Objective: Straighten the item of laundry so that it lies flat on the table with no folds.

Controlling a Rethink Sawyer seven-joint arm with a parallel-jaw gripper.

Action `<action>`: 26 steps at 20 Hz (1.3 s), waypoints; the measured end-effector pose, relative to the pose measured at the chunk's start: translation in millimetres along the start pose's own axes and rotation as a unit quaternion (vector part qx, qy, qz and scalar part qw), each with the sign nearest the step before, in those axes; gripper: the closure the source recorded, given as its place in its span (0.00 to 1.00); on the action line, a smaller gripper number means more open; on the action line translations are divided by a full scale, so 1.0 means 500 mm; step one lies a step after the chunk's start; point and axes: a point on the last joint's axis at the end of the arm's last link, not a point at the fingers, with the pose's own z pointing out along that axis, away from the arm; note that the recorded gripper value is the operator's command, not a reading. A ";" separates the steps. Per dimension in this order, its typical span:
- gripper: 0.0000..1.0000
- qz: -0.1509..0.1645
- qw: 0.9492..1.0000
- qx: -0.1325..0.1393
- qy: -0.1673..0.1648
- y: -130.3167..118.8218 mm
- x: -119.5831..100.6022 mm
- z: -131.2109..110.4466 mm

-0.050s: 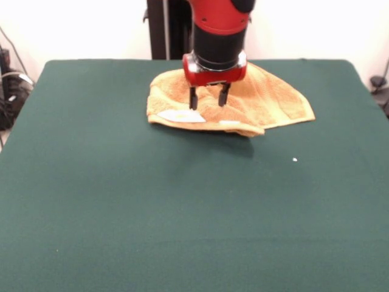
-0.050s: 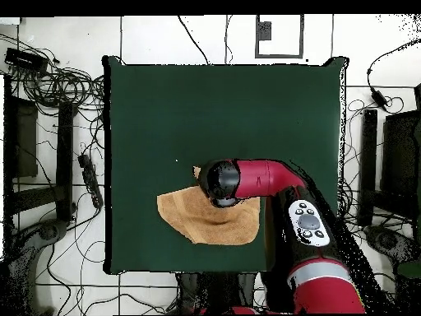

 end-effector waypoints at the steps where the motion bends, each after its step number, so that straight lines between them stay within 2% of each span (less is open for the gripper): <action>1: 0.00 0.000 1.000 0.000 0.000 0.002 -0.001 0.000; 16: 0.00 0.001 1.000 -0.017 0.003 0.062 -0.009 -0.006; 26: 0.00 0.014 0.999 -0.039 0.001 0.103 0.010 0.007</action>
